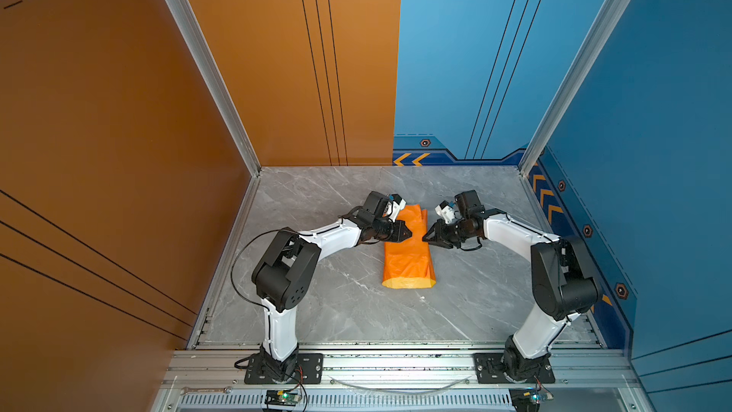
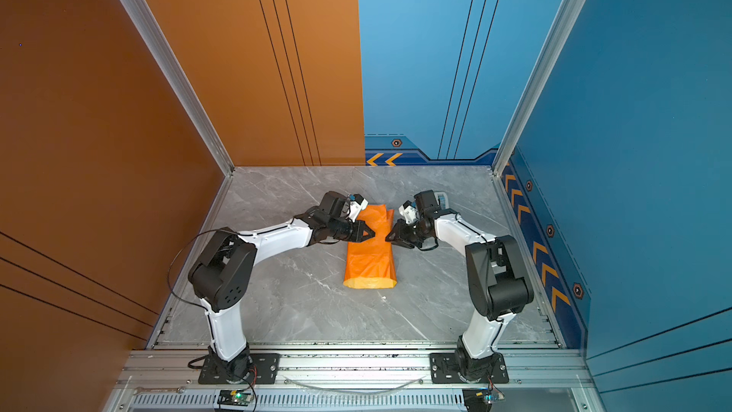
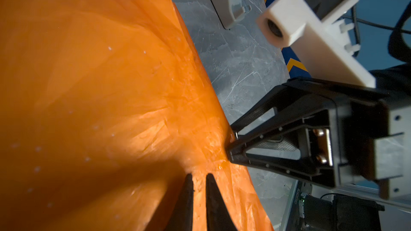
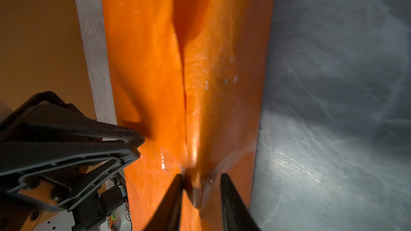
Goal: Wrap a gift box in wrapping paper
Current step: Stick the wrapping paper to the gift box, then fold the third fold of the wrapping paper on the gift box.
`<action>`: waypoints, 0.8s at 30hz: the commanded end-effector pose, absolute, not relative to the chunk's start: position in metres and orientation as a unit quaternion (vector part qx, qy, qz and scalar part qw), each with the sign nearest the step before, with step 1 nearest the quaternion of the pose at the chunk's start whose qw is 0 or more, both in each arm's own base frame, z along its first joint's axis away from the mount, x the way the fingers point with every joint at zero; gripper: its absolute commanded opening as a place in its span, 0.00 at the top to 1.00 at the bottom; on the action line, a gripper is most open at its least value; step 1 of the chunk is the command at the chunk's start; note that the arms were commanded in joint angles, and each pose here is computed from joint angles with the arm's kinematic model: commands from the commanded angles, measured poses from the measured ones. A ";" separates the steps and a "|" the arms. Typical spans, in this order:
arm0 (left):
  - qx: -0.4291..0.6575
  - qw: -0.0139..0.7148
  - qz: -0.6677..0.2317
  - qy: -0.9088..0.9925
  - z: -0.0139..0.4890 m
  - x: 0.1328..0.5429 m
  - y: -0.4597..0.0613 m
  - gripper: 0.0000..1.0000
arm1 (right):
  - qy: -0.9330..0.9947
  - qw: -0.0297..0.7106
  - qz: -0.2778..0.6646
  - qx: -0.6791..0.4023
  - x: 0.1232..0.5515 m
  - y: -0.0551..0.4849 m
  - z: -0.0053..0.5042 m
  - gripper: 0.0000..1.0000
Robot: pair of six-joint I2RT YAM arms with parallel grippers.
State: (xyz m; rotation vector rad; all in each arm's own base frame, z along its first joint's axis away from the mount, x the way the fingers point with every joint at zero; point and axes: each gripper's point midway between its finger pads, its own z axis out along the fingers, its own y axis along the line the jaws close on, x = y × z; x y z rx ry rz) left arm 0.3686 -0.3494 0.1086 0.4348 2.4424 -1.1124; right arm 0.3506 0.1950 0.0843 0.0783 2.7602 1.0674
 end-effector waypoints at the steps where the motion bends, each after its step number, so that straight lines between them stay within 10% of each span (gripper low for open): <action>1: 0.141 0.233 -0.389 0.880 0.130 0.374 -0.335 0.83 | 0.930 0.111 0.349 0.039 0.349 0.182 0.104 0.43; 17: 0.019 0.235 -0.346 0.908 0.114 0.371 -0.264 0.64 | 0.972 0.066 0.224 -0.015 0.369 0.200 0.088 0.32; 24: -0.004 0.212 -0.377 0.902 0.095 0.367 -0.270 0.57 | 0.975 0.047 0.219 0.011 0.363 0.196 0.075 0.62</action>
